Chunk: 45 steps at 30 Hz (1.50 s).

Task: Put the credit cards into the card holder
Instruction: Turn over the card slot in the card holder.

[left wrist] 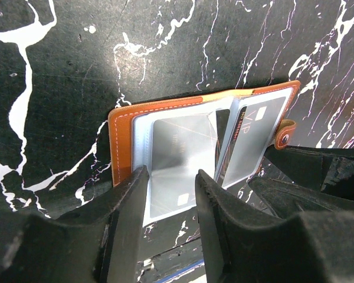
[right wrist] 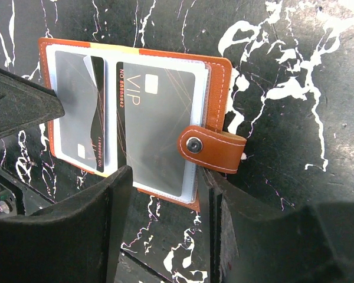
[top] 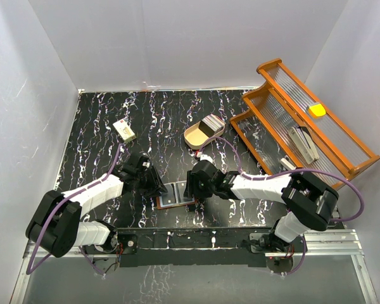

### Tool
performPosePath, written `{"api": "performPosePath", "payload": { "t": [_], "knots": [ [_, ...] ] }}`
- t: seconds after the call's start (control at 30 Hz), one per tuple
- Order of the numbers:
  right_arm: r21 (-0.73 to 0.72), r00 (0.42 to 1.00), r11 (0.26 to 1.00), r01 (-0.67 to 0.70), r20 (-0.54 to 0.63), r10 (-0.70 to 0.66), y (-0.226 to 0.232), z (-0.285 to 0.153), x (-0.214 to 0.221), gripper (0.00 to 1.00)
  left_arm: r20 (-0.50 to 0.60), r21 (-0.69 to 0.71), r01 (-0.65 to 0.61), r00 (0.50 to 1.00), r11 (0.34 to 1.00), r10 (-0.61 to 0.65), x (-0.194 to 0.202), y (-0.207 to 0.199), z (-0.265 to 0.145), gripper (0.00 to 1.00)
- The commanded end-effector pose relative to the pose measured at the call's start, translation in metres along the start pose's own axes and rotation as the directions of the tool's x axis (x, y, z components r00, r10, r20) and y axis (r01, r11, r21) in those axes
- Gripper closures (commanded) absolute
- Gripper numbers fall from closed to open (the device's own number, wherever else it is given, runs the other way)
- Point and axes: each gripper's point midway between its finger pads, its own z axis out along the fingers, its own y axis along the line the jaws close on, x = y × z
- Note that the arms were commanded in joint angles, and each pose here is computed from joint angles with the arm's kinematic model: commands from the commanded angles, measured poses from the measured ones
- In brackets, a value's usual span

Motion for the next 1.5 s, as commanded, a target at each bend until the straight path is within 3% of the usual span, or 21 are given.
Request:
{"api": "performPosePath", "payload": {
  "t": [0.0,0.2,0.47,0.63,1.07,1.47],
  "knots": [
    [-0.041,0.999,0.999,0.013,0.050,-0.011,0.014,-0.002,-0.014,0.53,-0.030,-0.007,0.011,1.000,1.000,-0.011,0.004,-0.002,-0.007,0.64],
    [-0.046,0.999,0.999,0.012,0.048,-0.010,0.013,0.000,-0.011,0.54,-0.023,0.125,0.019,1.000,0.992,-0.016,-0.006,-0.039,-0.018,0.84],
    [-0.054,0.999,0.998,0.013,0.042,-0.011,0.012,0.002,-0.008,0.55,-0.053,0.215,0.021,0.999,0.976,-0.010,-0.003,-0.053,-0.008,1.00],
    [-0.065,0.999,0.998,0.012,0.038,-0.010,0.012,0.003,-0.006,0.55,-0.091,0.283,0.032,0.996,0.959,-0.007,0.004,-0.056,0.007,1.00],
    [-0.176,0.997,0.983,-0.043,0.048,0.052,0.016,0.000,-0.009,0.55,-0.133,0.184,0.055,0.991,0.981,-0.030,0.019,-0.023,0.031,1.00],
    [-0.309,0.991,0.949,-0.058,0.095,0.092,0.037,-0.018,-0.024,0.55,-0.143,0.176,0.067,0.989,0.982,-0.042,0.021,-0.019,0.035,1.00]
  ]
}}
